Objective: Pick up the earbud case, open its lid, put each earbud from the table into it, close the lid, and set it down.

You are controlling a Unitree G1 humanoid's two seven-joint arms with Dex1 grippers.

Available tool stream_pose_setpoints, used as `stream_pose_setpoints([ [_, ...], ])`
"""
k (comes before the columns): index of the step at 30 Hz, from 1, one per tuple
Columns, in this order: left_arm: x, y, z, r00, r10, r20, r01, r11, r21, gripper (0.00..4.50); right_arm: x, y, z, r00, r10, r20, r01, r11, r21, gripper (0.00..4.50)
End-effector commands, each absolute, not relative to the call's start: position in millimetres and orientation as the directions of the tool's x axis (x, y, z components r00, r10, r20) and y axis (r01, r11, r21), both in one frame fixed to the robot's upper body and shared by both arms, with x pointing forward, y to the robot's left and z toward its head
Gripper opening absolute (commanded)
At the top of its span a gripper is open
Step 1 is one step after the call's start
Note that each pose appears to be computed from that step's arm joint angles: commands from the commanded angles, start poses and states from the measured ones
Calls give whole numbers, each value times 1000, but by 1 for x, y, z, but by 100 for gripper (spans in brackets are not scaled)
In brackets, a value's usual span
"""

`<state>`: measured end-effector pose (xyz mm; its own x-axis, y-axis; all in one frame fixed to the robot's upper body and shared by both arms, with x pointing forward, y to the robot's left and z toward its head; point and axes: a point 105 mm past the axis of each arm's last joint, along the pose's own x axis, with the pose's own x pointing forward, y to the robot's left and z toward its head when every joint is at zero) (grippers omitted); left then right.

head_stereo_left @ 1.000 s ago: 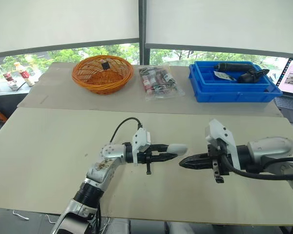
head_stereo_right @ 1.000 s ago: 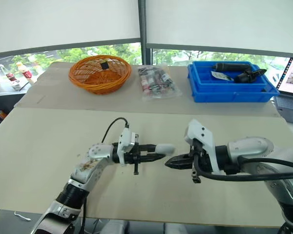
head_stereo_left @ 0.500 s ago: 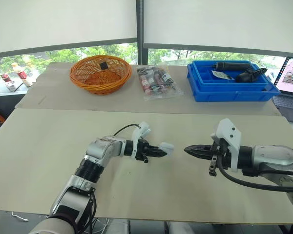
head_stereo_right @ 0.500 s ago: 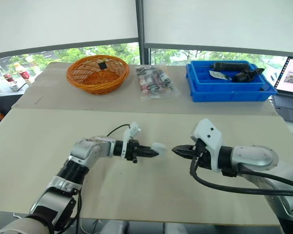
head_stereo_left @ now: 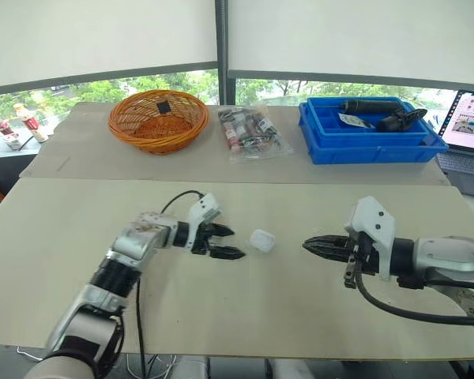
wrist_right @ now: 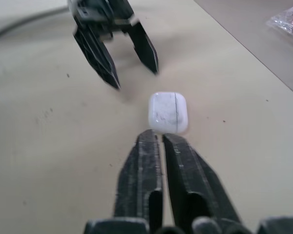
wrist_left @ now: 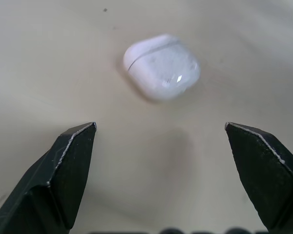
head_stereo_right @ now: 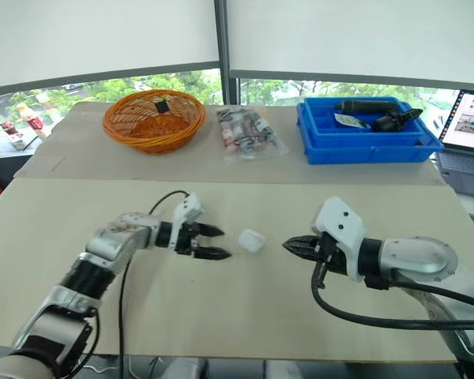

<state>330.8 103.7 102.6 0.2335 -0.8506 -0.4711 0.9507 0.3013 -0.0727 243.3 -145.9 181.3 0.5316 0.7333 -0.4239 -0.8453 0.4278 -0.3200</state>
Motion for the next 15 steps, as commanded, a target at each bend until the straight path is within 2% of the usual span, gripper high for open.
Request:
stream_pose_setpoints([
  [1,325,110,127,243,-868,-433,970,223,97,450,243,-148,192,545,729,-414,-822,368,-434,194],
  [5,302,125,159,210,-918,-338,965,138,224,450,238,-160,203,534,711,-457,-816,291,-499,334],
  [8,289,137,164,229,-907,-354,950,127,286,450,233,-169,207,516,693,-503,-820,231,-523,436],
  [15,274,140,163,276,-891,-361,927,147,345,450,235,-177,214,524,692,-496,-815,240,-527,436],
])
